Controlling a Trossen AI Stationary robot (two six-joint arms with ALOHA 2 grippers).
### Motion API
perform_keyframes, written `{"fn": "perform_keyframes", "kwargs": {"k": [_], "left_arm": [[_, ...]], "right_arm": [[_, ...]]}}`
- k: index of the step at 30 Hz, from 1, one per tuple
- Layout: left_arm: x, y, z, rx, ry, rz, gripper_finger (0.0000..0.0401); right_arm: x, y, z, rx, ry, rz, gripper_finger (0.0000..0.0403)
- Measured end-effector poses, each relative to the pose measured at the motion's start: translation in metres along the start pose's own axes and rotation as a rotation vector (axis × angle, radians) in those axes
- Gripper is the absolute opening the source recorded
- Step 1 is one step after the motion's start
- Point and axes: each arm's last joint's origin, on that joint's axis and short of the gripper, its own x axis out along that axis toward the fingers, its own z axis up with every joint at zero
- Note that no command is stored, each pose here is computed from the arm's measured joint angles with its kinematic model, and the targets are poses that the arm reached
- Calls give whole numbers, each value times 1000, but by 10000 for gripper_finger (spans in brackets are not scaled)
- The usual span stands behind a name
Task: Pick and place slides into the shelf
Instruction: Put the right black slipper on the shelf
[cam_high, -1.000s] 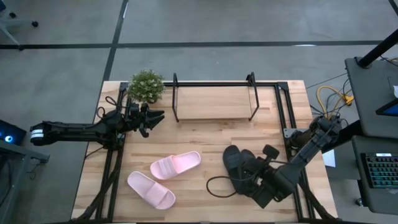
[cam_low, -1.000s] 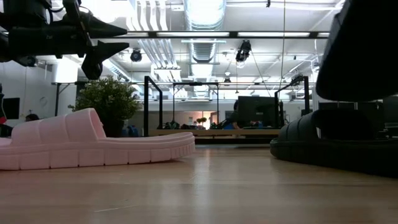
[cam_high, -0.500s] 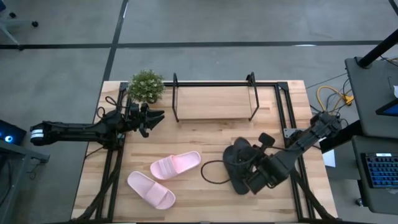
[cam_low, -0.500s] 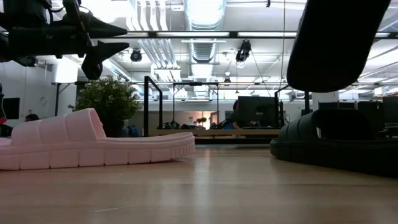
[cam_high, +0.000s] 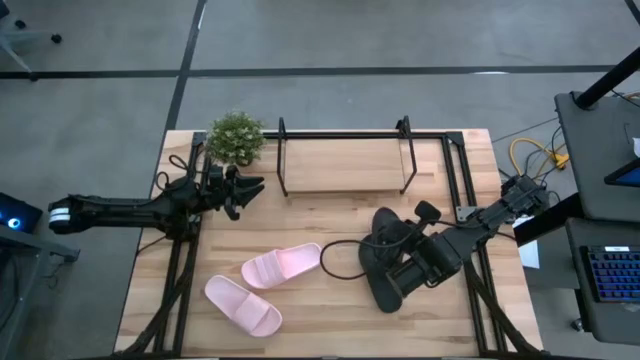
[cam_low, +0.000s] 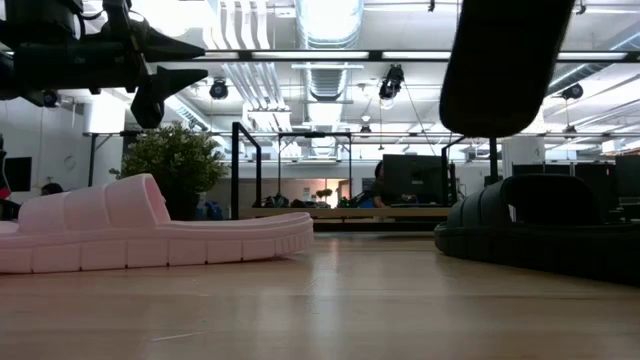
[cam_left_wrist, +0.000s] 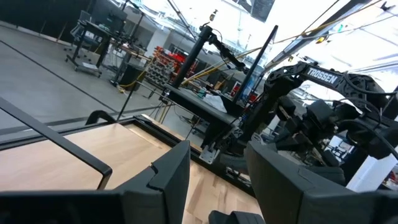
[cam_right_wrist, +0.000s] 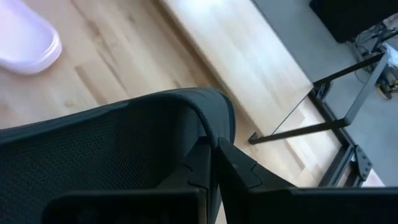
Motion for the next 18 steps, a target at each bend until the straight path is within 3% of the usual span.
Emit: {"fn": "perform_keyframes", "kwargs": {"k": [10,18], "left_arm": [[0,0,0,0,-1,0,144],[0,0,0,0,-1,0,144]], "right_arm": [[7,-28,20,51,-45,-49,8],[21,-42,35,-26,-33,-90,8]]}}
